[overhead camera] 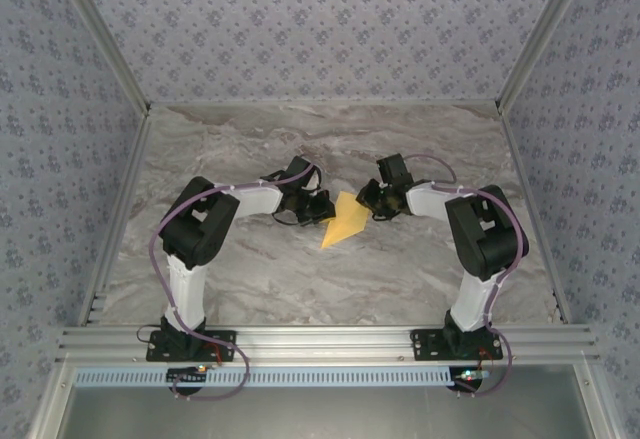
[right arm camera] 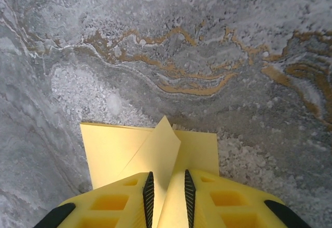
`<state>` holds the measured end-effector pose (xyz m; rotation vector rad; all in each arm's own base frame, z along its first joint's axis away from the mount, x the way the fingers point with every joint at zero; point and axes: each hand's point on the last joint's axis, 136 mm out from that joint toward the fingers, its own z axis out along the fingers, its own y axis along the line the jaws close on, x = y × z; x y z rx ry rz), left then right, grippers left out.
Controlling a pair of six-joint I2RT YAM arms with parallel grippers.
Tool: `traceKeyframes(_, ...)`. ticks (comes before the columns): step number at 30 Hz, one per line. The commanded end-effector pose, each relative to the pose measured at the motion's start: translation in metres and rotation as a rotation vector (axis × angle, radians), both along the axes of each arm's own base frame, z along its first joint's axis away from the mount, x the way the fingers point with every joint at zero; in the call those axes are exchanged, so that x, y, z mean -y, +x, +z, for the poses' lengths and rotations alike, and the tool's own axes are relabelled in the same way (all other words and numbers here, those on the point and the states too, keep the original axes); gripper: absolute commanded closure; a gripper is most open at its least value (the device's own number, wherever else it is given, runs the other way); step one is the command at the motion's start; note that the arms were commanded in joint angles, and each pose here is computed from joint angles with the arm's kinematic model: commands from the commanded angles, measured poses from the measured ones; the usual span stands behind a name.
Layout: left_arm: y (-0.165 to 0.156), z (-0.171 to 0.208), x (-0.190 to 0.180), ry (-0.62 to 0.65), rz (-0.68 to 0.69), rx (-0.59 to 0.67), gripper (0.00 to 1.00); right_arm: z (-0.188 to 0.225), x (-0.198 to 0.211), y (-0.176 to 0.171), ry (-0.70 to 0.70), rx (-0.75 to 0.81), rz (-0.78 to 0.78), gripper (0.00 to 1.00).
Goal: Fold a paper plane with a square sheet of paper (pick it up from the middle)
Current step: Turn over the paper at the center of the table.
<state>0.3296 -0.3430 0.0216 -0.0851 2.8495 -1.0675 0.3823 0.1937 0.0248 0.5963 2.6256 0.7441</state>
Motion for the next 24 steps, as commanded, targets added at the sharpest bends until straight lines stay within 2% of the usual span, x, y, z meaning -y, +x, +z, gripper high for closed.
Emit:
traceKeyframes(1, -0.013, -0.024, -0.019, 0.083, 0.024, -0.071, 0.92, -0.002, -0.005, 0.005, 0.014, 0.002, 0.023, 0.76)
traceKeyframes(6, -0.014, -0.025, -0.020, 0.087, 0.023, -0.072, 0.92, 0.002, -0.010, 0.006, 0.040, 0.015, 0.036, 0.80)
traceKeyframes(24, -0.014, -0.026, -0.020, 0.086, 0.022, -0.072, 0.92, 0.015, -0.026, 0.001, 0.089, 0.050, 0.094, 0.81)
